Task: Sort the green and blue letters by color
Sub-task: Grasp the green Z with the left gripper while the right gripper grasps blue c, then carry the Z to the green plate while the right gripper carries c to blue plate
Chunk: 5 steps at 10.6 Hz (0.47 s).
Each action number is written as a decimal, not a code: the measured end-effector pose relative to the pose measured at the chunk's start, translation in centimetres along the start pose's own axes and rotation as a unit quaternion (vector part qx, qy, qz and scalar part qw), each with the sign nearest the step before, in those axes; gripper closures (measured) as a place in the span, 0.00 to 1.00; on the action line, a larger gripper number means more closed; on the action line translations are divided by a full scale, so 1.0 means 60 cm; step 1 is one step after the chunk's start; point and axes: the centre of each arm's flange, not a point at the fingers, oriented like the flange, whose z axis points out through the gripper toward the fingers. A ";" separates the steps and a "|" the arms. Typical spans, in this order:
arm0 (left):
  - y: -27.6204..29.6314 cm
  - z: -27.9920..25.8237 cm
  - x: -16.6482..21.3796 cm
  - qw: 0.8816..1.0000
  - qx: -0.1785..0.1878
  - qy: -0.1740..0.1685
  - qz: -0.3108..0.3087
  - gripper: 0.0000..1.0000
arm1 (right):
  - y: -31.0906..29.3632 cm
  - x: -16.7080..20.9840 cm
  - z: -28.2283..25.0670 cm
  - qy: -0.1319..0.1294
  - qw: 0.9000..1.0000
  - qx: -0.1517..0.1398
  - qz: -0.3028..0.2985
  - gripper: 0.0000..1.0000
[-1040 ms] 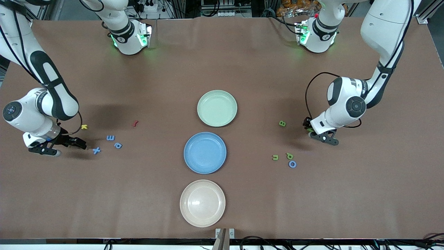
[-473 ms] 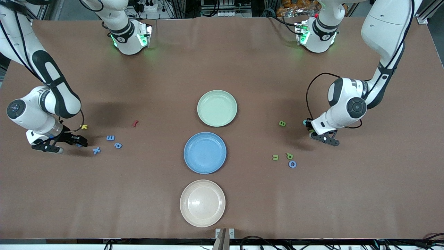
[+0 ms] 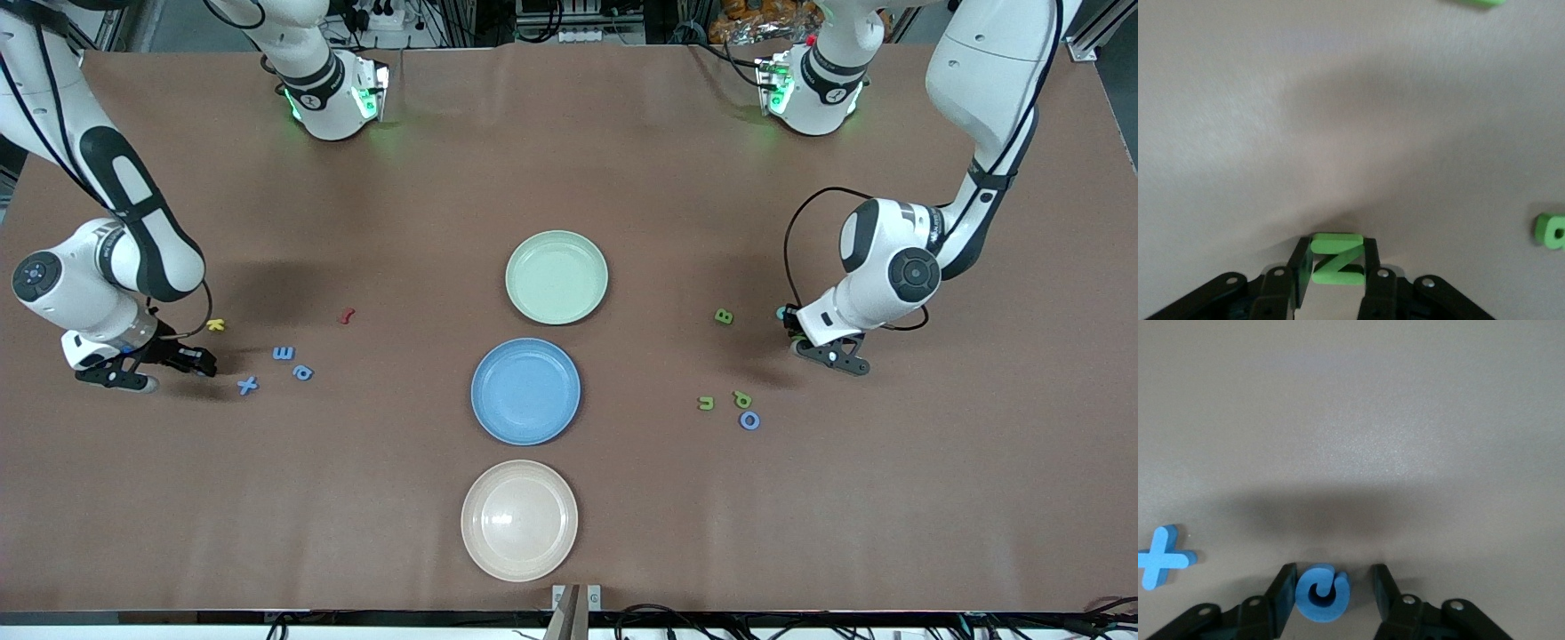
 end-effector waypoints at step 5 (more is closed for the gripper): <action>0.113 -0.096 0.088 0.999 -0.011 0.027 -0.040 0.64 | -0.002 0.001 -0.005 0.006 1.000 -0.001 0.009 0.64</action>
